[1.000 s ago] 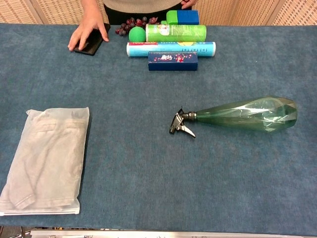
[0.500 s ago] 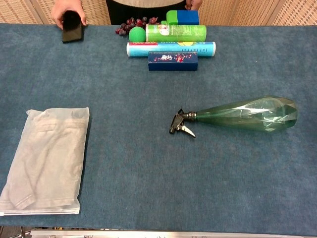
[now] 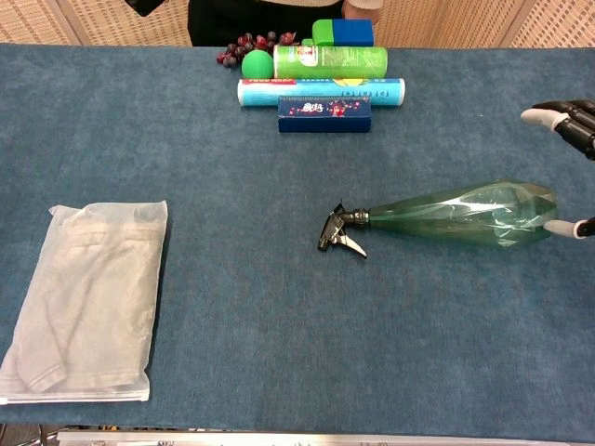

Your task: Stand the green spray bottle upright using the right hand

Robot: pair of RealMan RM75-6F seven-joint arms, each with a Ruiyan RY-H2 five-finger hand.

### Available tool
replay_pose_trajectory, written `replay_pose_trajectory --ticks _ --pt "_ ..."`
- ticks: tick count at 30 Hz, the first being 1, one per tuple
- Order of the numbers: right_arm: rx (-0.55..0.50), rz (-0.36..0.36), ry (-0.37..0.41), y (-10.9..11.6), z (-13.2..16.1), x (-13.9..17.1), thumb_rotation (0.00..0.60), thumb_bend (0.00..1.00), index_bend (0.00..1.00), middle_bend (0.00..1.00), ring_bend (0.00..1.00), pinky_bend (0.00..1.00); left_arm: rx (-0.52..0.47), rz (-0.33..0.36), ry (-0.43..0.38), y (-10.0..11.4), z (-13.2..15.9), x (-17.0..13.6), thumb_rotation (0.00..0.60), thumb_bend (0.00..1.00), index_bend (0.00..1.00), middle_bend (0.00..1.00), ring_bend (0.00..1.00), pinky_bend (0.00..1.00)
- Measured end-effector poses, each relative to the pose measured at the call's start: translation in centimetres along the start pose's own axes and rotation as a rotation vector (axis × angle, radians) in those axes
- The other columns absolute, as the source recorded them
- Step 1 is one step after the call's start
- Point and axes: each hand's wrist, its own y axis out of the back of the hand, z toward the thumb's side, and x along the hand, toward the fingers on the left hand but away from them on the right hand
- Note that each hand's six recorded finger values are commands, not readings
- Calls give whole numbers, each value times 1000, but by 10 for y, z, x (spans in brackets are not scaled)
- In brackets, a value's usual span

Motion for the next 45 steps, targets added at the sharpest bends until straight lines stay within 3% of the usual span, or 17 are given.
replay_pose_trajectory --ticks 12,22,35,45 --pt "29 71 74 -19 29 -26 600 0 73 44 0 91 -8 3 1 3 -1 -1 600 51 369 215 87 82" --pt "29 152 91 -41 37 -45 600 0 73 44 0 92 -15 11 4 6 -2 -2 600 51 369 216 87 82" --pt "51 184 -10 -50 6 -57 600 0 73 44 0 92 -19 11 3 7 -2 -3 600 51 369 215 88 82" --pt "47 136 -61 -41 -14 -67 600 0 73 44 0 91 -19 7 10 6 -3 -2 600 51 369 215 88 83"
